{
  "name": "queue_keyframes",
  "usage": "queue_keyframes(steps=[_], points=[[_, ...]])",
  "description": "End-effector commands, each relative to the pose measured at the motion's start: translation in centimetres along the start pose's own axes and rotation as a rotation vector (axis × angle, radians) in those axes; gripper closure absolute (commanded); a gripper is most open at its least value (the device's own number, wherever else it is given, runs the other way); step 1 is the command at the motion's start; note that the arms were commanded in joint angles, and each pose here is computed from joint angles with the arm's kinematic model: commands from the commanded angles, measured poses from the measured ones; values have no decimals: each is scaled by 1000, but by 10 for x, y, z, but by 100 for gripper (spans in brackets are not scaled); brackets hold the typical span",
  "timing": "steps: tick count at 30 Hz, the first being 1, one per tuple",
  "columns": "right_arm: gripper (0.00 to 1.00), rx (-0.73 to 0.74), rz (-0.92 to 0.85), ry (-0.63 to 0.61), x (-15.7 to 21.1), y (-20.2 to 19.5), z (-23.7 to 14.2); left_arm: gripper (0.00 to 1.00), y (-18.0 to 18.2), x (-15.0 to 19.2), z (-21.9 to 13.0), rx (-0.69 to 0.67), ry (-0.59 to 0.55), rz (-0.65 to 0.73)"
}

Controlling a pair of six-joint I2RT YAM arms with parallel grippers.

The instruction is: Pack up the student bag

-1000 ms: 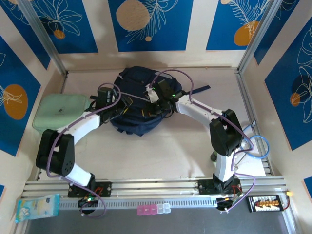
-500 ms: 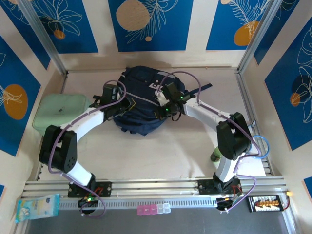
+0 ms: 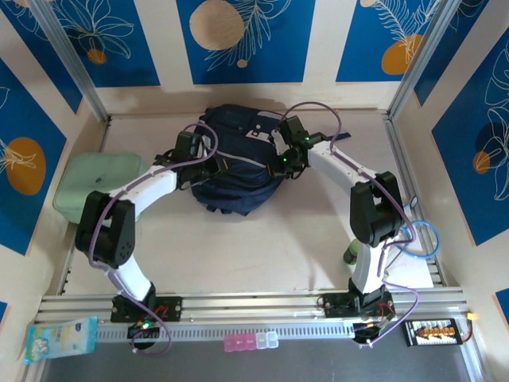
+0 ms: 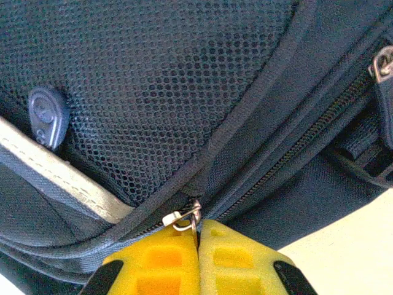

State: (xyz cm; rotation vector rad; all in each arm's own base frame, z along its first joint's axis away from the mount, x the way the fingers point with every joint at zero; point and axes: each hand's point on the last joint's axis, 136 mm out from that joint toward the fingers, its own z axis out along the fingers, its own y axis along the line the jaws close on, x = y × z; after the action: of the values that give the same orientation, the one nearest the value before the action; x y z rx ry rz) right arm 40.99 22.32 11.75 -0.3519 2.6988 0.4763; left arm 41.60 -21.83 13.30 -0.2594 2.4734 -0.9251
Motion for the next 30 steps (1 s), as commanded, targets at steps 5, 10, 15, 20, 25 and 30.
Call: queue_keyframes(steps=[5, 10, 15, 20, 25, 30], points=[[79, -62, 126, -106, -17, -26, -53, 70, -15, 7, -12, 11, 89, 189], [43, -88, 79, -307, -21, -15, -112, 33, -22, -23, -50, -43, -110, 270], [5, 168, 139, -536, -20, -67, -154, 8, 17, -48, -97, -252, -350, 334], [1, 380, 299, -612, 2, -133, -162, 0, 75, -51, -153, -545, -577, 377], [1, 502, 406, -601, 34, -182, -136, 0, 115, -38, -179, -681, -701, 444], [1, 578, 409, -610, 61, -203, -115, 0, 134, -23, -180, -729, -714, 562]])
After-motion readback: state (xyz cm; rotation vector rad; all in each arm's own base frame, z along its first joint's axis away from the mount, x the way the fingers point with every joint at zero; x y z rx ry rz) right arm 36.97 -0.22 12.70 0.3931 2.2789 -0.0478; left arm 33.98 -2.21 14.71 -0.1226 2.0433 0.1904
